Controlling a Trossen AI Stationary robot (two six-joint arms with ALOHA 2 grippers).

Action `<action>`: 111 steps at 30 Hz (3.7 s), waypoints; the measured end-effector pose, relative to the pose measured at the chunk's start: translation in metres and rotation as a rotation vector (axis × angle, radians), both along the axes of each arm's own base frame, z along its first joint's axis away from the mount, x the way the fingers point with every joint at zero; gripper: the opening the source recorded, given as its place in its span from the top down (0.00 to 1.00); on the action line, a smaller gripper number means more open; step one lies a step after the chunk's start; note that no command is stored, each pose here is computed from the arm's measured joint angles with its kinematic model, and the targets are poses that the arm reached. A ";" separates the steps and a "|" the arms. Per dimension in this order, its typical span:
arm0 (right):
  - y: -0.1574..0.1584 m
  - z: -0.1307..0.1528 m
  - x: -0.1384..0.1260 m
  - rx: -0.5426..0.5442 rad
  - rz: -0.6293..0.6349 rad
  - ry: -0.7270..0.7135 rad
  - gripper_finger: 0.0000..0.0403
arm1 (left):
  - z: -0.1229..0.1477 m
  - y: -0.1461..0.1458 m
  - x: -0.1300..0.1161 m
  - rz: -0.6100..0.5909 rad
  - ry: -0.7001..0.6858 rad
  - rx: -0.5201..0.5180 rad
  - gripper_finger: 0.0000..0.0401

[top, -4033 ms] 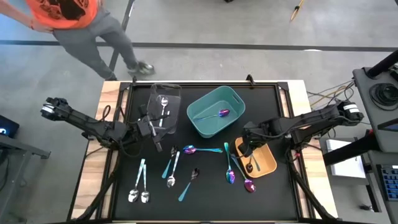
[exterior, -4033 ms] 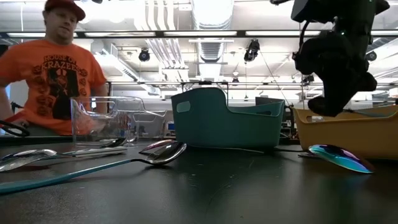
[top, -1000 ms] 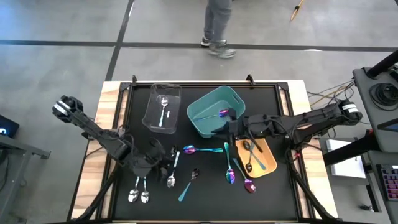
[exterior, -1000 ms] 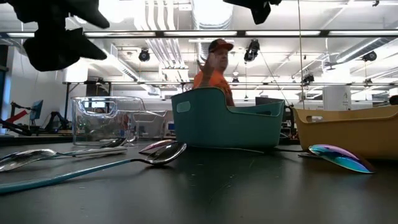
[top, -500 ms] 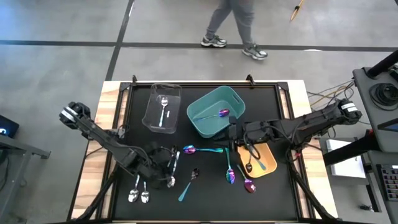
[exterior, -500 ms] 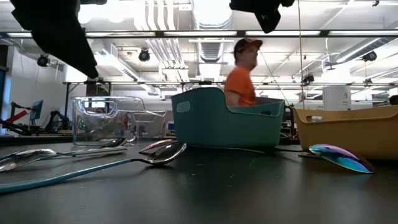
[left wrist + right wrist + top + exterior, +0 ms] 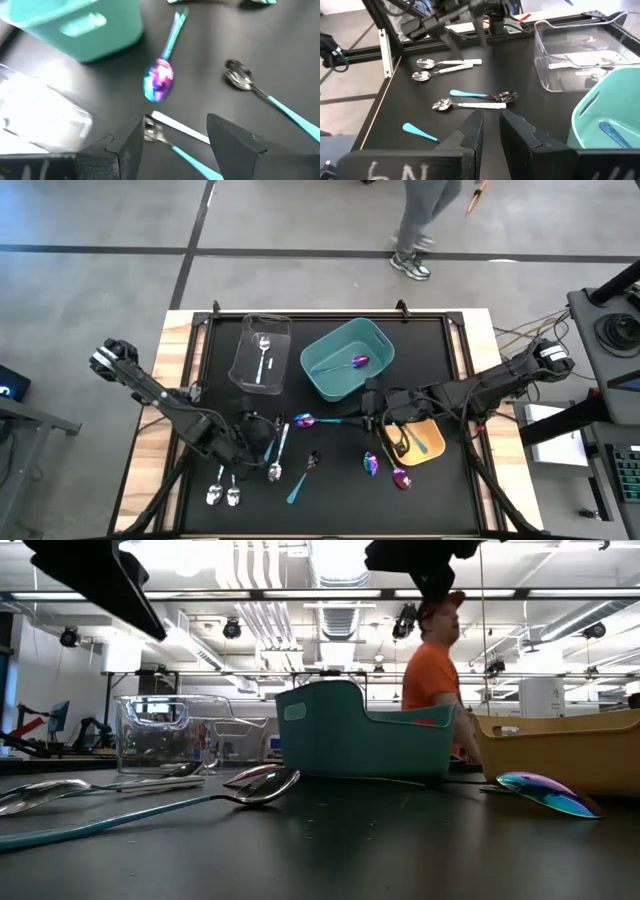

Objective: Sort silverware by color (type)
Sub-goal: Put the purple spoon into the green bin

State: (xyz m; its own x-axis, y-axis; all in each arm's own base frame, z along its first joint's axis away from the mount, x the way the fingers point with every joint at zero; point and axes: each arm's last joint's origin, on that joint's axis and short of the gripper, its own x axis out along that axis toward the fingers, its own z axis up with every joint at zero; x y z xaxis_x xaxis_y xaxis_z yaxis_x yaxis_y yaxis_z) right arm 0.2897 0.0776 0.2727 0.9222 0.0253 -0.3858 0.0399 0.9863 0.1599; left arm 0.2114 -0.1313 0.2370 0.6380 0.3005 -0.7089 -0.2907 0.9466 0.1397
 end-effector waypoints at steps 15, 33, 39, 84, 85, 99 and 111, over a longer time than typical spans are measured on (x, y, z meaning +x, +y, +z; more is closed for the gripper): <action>0.017 -0.008 0.051 -0.098 0.015 0.260 0.87 | 0.050 0.036 -0.037 0.037 -0.259 0.249 0.51; 0.022 -0.060 0.095 -0.324 0.101 0.628 0.87 | 0.072 0.042 -0.038 0.103 -0.316 0.619 0.51; 0.020 -0.078 0.103 -0.332 0.021 0.641 0.87 | 0.076 0.047 -0.041 0.162 -0.299 0.719 0.51; 0.015 -0.128 0.130 -0.431 -0.211 0.607 0.69 | 0.074 0.048 -0.040 0.197 -0.320 0.702 0.51; 0.015 -0.130 0.130 -0.435 -0.213 0.610 0.69 | 0.074 0.048 -0.040 0.197 -0.320 0.702 0.51; 0.014 -0.147 0.137 -0.352 -0.228 0.626 0.71 | 0.074 0.048 -0.040 0.198 -0.320 0.702 0.51; 0.014 -0.146 0.137 -0.334 -0.201 0.630 0.88 | 0.074 0.048 -0.040 0.197 -0.319 0.702 0.51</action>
